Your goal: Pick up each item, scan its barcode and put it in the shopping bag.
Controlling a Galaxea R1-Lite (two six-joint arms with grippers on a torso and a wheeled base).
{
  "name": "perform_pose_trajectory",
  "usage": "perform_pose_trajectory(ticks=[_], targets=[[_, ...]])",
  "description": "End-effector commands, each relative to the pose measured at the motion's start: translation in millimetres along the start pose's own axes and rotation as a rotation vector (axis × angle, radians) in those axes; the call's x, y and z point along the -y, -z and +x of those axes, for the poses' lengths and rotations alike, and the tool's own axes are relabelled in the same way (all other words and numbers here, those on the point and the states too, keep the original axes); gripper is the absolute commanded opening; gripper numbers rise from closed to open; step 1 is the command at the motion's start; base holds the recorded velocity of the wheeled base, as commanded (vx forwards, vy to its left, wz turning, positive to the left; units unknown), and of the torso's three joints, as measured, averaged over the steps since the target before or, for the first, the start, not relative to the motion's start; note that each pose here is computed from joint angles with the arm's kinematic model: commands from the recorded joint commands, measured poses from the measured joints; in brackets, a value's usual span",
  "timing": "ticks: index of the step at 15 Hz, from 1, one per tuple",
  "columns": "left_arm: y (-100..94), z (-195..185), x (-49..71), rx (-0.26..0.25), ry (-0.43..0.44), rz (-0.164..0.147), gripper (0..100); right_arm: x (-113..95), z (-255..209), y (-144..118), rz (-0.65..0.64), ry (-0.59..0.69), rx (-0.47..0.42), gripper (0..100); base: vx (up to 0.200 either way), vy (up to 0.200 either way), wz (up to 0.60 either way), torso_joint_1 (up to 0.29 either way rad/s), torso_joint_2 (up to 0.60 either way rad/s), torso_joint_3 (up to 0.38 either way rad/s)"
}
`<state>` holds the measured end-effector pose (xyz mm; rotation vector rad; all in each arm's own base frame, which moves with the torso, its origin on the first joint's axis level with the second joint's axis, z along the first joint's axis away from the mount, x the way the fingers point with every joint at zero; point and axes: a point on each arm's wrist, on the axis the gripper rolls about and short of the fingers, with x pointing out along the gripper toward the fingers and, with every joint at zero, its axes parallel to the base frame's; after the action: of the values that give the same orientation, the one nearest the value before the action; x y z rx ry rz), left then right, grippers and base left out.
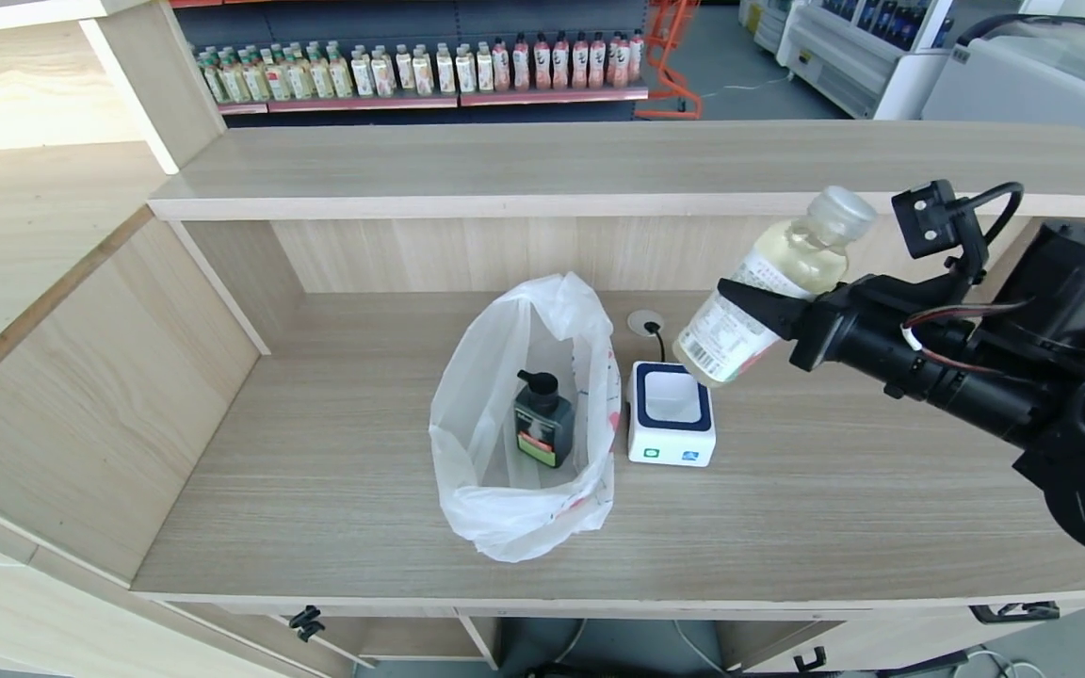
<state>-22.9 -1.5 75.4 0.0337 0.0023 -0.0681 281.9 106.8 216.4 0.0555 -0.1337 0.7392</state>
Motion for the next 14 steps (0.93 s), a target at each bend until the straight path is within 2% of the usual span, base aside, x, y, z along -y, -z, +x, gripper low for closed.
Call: perform_pose_trajectory(ticks=[1,4,10,12,14], targets=[[-0.1,0,0.0,-0.001,0.001,0.000,100,-10,-1,-7,0.002,-0.027,0.014,0,0.000,0.000,0.00,0.000,0.00,0.000],[-0.1,0,0.0,-0.001,0.001,0.000,100,-18,9,-1,0.014,-0.033,0.000,0,0.000,0.000,0.00,0.000,0.00,0.000],[-0.1,0,0.0,-0.001,0.001,0.000,100,-5,38,40,0.098,0.022,-0.082,0,0.000,0.000,0.00,0.000,0.00,0.000],[-0.1,0,0.0,-0.001,0.001,0.000,100,3,61,52,0.088,0.017,-0.043,0,0.000,0.000,0.00,0.000,0.00,0.000],[-0.1,0,0.0,-0.001,0.001,0.000,100,-1,81,57,0.084,-0.013,-0.023,0,0.000,0.000,0.00,0.000,0.00,0.000]])
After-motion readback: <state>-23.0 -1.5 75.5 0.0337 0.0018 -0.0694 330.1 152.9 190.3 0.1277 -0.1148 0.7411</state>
